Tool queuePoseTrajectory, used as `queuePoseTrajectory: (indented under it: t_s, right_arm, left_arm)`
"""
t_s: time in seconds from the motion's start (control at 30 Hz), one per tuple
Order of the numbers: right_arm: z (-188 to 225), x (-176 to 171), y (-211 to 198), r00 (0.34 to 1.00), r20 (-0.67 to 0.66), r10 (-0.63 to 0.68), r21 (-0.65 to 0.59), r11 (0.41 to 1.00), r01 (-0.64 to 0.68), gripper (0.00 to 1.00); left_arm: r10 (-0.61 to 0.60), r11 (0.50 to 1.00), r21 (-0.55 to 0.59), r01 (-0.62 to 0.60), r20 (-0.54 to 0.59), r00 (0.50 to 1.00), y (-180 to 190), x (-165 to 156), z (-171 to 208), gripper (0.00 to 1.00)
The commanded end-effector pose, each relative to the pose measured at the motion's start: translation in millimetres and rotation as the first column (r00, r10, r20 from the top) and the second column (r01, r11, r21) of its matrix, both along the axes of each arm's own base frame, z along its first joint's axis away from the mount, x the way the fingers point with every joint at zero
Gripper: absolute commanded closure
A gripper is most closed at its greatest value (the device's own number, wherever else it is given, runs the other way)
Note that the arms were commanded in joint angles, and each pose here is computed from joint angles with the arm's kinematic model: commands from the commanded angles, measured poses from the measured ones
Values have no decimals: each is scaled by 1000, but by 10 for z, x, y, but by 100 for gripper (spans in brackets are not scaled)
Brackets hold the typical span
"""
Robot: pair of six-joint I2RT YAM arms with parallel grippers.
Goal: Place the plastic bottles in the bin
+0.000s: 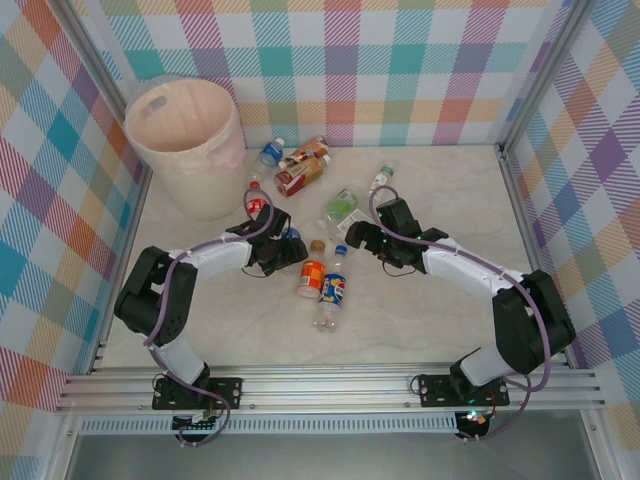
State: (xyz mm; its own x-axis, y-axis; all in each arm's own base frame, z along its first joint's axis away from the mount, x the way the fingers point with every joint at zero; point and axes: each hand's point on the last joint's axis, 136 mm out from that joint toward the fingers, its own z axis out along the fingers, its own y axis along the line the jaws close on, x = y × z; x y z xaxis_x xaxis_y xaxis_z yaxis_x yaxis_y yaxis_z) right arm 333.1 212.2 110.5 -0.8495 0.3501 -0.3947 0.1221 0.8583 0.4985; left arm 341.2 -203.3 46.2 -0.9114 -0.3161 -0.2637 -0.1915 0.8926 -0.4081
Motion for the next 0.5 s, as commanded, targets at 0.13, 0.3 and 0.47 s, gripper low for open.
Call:
queuePoseTrajectory:
  t_s: [0.13, 0.3, 0.47]
  right_arm:
    - [-2, -7, 41, 1000, 21, 14, 43, 999, -15, 0]
    - [40, 4, 28, 999, 44, 8, 47, 999, -10, 0]
    - [136, 18, 70, 995, 97, 25, 81, 996, -33, 0]
  left_arm:
    - [24, 999, -26, -22, 97, 995, 50, 71, 333, 40]
    - [-9, 998, -61, 19, 165, 986, -23, 130, 624, 43]
    - [-43, 994, -89, 68, 263, 964, -81, 187, 1016, 45]
